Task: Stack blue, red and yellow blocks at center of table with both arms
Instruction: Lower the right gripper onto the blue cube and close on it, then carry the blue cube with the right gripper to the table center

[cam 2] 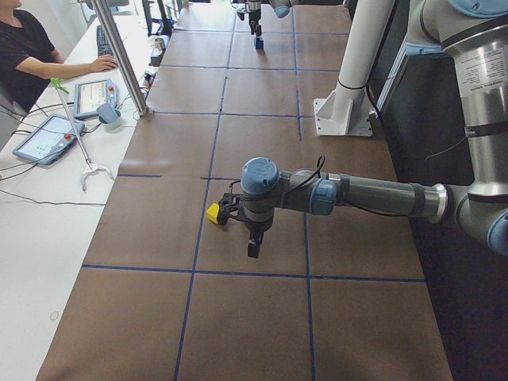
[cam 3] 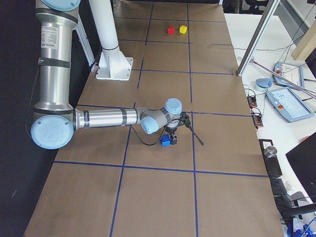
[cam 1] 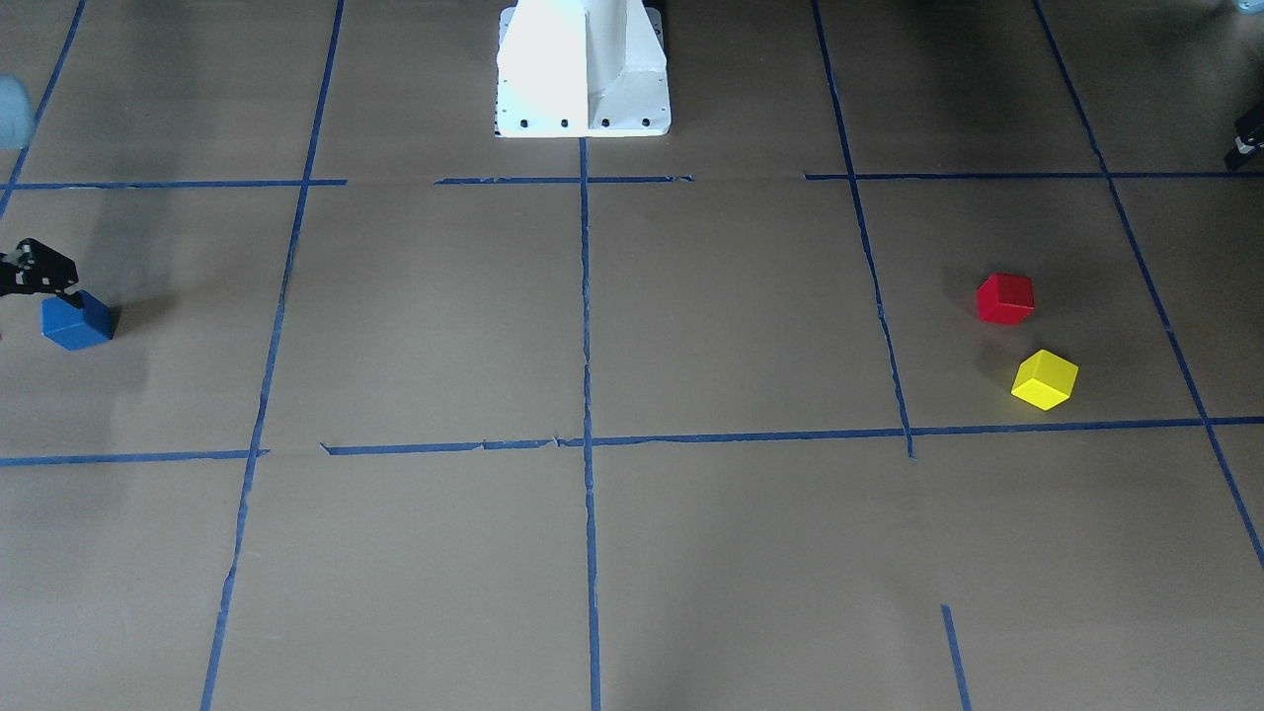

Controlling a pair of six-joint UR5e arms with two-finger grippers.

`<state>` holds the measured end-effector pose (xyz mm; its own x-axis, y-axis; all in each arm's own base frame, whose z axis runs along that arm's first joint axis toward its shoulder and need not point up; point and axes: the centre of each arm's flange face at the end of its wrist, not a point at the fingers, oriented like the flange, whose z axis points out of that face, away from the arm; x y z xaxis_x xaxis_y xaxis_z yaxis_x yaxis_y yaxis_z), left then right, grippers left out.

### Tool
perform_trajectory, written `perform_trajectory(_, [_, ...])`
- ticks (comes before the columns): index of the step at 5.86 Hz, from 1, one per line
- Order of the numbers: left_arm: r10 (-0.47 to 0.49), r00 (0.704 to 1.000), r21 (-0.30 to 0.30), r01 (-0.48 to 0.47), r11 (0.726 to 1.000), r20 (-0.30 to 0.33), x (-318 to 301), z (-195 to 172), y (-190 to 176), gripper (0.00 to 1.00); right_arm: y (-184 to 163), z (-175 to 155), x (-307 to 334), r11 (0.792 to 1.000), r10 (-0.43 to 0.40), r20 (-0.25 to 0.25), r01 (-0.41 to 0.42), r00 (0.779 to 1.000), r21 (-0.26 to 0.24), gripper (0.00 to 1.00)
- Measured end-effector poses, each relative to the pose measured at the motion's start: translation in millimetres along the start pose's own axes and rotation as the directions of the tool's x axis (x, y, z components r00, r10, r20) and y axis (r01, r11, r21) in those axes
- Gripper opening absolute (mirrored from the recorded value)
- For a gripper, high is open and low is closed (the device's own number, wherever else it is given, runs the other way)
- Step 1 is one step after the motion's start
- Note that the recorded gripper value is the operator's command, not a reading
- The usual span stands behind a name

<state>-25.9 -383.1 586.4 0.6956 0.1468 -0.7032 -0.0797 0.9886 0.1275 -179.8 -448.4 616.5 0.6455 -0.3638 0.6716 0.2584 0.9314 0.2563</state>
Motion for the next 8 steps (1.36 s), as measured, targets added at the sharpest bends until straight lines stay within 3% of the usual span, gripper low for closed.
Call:
perform_trajectory(1, [0.005, 1.0, 0.006, -0.005, 1.0, 0.0, 3.0, -3.0, -0.6, 1.0, 2.7, 5.0, -1.7, 1.0, 0.014, -0.003, -0.014, 1.0, 0.001, 0.66])
perform_trajectory(2, [0.007, 1.0, 0.008, -0.007, 1.0, -0.001, 4.2, -4.1, -0.9, 1.0, 7.2, 7.1, 0.2, 1.0, 0.028, -0.006, -0.028, 1.0, -0.003, 0.09])
perform_trajectory(3, [0.008, 1.0, 0.009, -0.008, 1.0, -0.001, 4.6, -4.5, -0.9, 1.0, 13.3, 8.7, 3.3, 0.999, 0.043, -0.009, -0.043, 0.999, -0.01, 0.0])
perform_trajectory(5, [0.012, 1.0, 0.013, -0.012, 1.0, -0.001, 6.7, -6.5, -1.4, 1.0, 16.5, 3.8, -0.9, 0.999, 0.044, -0.005, -0.044, 0.999, -0.008, 0.0])
perform_trajectory(6, [0.014, 1.0, 0.015, -0.014, 1.0, -0.001, 8.0, -7.8, -1.6, 1.0, -1.4, -15.0, -27.3, 0.999, 0.042, 0.015, -0.042, 0.999, 0.023, 0.0])
perform_trajectory(8, [0.018, 1.0, 0.019, -0.018, 1.0, -0.002, 10.0, -9.7, -2.0, 1.0, -79.5, -57.8, -137.8, 0.99, 0.123, 0.086, -0.129, 0.989, 0.062, 0.0])
